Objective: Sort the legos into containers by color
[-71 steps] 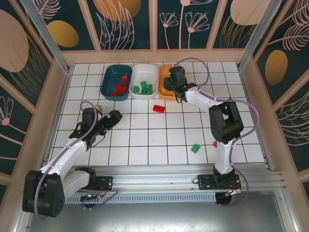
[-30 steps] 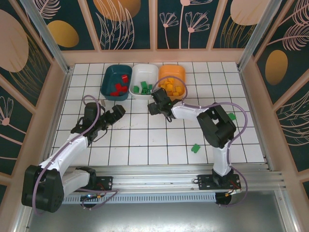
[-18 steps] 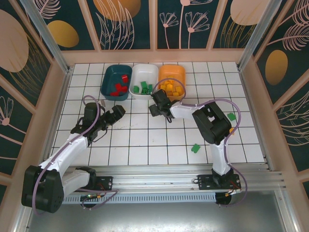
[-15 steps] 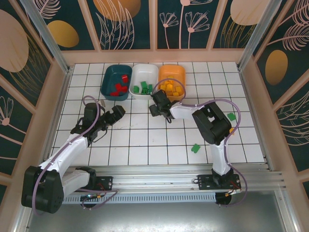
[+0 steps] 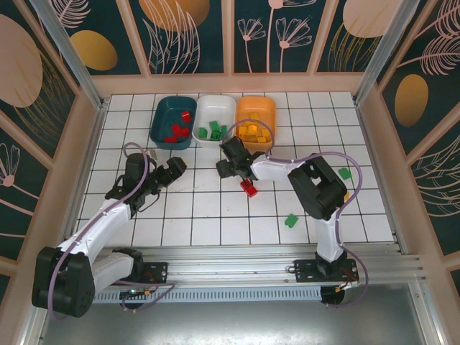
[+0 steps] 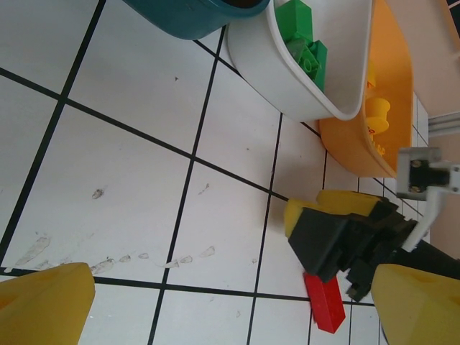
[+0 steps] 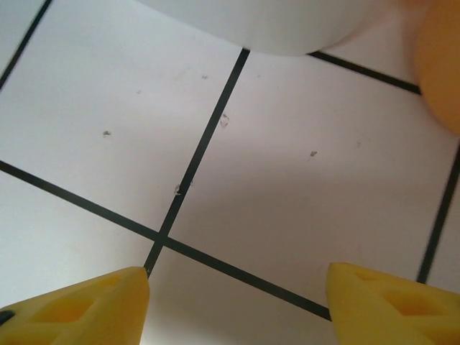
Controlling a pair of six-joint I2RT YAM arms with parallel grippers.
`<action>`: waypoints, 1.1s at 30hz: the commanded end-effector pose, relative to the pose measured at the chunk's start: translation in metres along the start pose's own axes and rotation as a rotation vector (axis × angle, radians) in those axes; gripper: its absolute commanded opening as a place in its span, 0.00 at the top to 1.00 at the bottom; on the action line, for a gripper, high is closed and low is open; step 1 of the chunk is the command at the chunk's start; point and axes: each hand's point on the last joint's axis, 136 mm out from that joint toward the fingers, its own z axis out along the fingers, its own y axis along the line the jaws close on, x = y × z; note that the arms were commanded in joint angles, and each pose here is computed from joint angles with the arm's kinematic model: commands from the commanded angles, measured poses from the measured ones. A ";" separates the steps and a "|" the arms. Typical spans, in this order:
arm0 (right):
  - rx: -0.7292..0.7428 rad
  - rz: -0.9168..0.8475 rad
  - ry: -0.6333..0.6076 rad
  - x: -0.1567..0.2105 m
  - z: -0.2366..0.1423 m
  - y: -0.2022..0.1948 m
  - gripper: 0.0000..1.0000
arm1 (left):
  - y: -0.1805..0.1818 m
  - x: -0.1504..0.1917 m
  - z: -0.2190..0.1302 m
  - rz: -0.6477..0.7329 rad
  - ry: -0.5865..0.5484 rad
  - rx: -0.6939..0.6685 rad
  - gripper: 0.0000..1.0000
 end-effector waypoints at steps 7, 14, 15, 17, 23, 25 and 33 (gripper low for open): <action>0.023 0.077 0.084 0.042 -0.055 -0.016 0.22 | 0.002 0.009 0.000 0.014 0.018 0.025 0.02; 0.002 0.100 0.181 0.096 -0.055 -0.019 0.22 | -0.002 0.008 0.008 0.008 0.031 0.043 0.02; -0.012 0.094 0.185 0.100 -0.053 -0.016 0.22 | -0.003 0.007 0.008 0.009 0.030 0.045 0.02; -0.010 0.097 0.195 0.107 -0.047 -0.016 0.26 | -0.003 0.007 0.008 0.009 0.033 0.045 0.02; 0.011 0.109 0.151 0.092 -0.045 -0.017 0.65 | 0.002 0.005 0.002 0.014 0.010 0.016 0.01; 0.002 0.118 0.090 0.070 -0.052 -0.011 0.71 | 0.003 -0.002 -0.004 0.021 -0.020 -0.009 0.01; -0.229 0.102 -0.148 -0.051 -0.058 0.081 0.75 | 0.041 -0.066 -0.036 -0.169 -0.164 -0.122 0.01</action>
